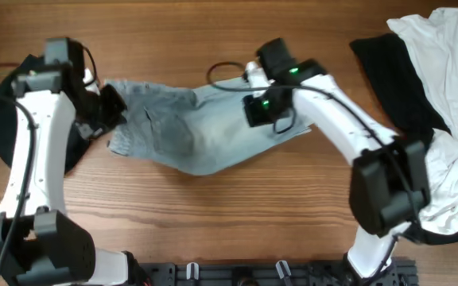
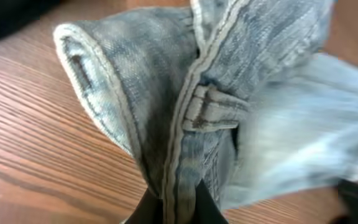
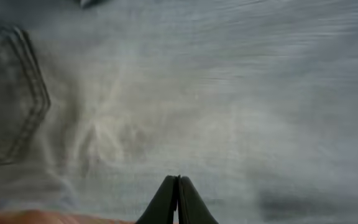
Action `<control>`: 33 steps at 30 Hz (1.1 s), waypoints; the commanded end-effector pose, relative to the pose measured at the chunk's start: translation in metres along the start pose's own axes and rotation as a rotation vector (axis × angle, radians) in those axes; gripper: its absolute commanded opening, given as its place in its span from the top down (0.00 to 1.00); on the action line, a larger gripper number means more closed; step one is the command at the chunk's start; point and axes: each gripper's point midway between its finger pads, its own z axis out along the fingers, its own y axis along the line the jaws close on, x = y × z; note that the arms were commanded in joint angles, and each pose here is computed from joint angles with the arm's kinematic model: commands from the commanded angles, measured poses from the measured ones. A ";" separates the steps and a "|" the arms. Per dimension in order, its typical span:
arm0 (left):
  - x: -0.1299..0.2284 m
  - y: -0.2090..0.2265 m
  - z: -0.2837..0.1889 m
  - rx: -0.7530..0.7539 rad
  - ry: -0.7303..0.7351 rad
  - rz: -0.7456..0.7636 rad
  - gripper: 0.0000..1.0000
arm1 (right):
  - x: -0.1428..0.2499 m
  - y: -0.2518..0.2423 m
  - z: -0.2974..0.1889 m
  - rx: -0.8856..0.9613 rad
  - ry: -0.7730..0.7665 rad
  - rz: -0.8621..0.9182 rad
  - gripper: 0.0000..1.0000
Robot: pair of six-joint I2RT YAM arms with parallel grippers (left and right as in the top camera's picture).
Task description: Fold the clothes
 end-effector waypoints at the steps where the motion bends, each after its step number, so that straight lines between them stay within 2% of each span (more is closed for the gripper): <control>1: -0.010 -0.024 -0.039 0.087 -0.074 0.043 0.96 | 0.020 0.051 0.053 -0.158 0.101 -0.042 0.94; 4: -0.007 -0.029 -0.040 0.118 -0.062 0.045 0.96 | 0.037 0.116 0.098 -0.311 0.149 -0.104 0.93; 7: -0.003 -0.042 -0.047 0.193 -0.056 0.057 0.96 | 0.043 0.153 0.127 -0.327 0.123 -0.136 0.91; 11: -0.004 -0.049 -0.061 0.233 -0.104 0.076 0.96 | 0.022 0.155 0.123 -0.308 0.053 -0.138 0.87; 12: -0.003 -0.048 -0.061 0.230 -0.097 0.075 0.96 | 0.000 0.138 0.094 -0.296 0.011 -0.111 0.80; 13: -0.003 -0.048 -0.060 0.229 -0.096 0.074 0.96 | -0.012 0.125 0.077 -0.279 -0.019 -0.082 0.78; 15: -0.004 -0.045 -0.060 0.216 -0.103 0.073 0.95 | -0.035 0.067 0.028 -0.162 -0.093 0.037 0.78; 17: -0.005 -0.044 -0.060 0.206 -0.108 0.071 0.95 | -0.029 -0.010 -0.006 -0.015 -0.079 0.161 0.80; 20: -0.001 -0.049 -0.058 0.208 -0.102 0.087 0.95 | 0.004 -0.074 -0.011 0.092 0.020 0.256 0.81; 23: 0.014 -0.075 -0.053 0.228 -0.087 0.172 0.95 | 0.037 -0.101 0.004 0.148 0.090 0.296 0.81; 27: 0.053 -0.134 -0.037 0.280 -0.041 0.291 0.93 | 0.066 -0.108 0.027 0.153 0.135 0.312 0.81; 33: 0.111 -0.213 0.008 0.345 0.034 0.431 0.92 | 0.071 -0.108 0.028 0.153 0.150 0.316 0.82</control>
